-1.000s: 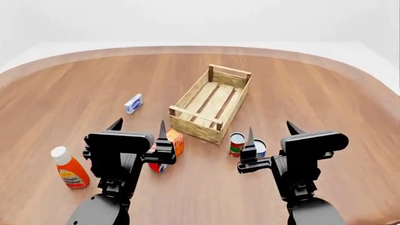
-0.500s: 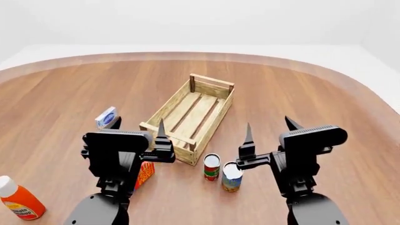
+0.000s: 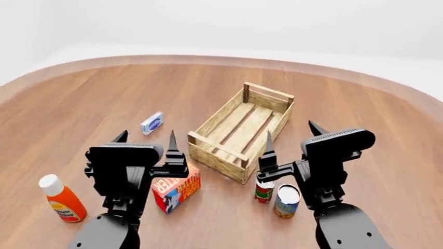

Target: Pick up the ketchup, and put it in the wooden tray.

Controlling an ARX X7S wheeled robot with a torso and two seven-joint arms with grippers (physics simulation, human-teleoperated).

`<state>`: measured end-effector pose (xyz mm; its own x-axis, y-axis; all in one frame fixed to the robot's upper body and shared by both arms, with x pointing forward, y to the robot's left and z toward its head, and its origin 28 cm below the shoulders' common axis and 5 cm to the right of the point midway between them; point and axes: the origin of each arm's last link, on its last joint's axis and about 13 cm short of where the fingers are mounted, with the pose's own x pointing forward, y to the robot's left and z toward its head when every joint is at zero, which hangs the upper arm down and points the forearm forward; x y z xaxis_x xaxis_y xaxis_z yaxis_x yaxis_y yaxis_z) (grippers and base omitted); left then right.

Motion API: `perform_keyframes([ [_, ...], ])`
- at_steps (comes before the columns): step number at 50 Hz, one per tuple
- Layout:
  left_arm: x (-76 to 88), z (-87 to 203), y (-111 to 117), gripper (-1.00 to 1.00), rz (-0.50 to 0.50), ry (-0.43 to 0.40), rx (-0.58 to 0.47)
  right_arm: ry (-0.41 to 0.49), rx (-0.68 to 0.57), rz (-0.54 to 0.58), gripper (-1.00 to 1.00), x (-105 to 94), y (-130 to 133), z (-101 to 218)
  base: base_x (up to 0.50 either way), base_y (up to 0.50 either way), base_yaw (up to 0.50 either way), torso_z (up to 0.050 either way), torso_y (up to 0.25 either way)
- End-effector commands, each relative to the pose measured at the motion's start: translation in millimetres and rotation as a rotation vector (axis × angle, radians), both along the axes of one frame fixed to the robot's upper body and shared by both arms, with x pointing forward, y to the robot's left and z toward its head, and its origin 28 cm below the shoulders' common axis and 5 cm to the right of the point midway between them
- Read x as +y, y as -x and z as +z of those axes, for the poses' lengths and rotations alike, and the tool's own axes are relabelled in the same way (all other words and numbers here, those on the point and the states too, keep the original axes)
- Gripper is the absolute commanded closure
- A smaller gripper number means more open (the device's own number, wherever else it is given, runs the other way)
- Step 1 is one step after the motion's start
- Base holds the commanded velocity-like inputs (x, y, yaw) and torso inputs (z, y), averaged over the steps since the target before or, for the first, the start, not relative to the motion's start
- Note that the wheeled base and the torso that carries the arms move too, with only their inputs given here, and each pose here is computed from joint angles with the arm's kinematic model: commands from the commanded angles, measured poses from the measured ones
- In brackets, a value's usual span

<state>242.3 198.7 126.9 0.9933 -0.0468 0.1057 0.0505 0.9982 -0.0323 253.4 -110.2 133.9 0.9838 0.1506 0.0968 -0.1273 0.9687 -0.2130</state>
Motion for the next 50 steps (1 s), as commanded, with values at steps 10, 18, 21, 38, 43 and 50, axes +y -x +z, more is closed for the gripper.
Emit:
perform_keyframes([
  [10,1.5,-1.7,0.2,-1.00,0.014,0.005,0.008,0.008,0.001,0.012,-1.00,0.0,2.2,1.0,0.00,0.00,0.50,0.000,0.000],
  [18,2.1,-1.9,-0.3,-1.00,0.017,0.005,0.008,0.007,0.004,0.013,-1.00,1.2,-1.1,0.0,0.00,0.00,0.50,0.000,0.000],
  [21,2.4,-1.8,-0.9,-1.00,0.019,0.005,0.007,0.008,0.005,0.013,-1.00,1.9,-3.4,0.0,0.00,0.00,0.50,0.000,0.000],
  [38,2.2,0.2,-2.5,-1.00,0.021,0.003,0.000,0.027,0.020,-0.014,-1.00,1.9,-4.9,1.3,-0.01,0.02,0.09,0.000,0.000],
  [43,1.6,0.4,-2.4,-1.00,0.017,0.002,-0.001,0.013,0.025,-0.013,-1.00,1.3,-3.0,0.9,0.03,-0.11,0.00,0.000,0.000],
  [50,1.5,0.8,-3.1,-1.00,0.019,0.001,-0.002,0.008,0.032,-0.009,-1.00,1.1,-2.4,0.3,0.09,-0.32,0.00,0.000,0.000],
])
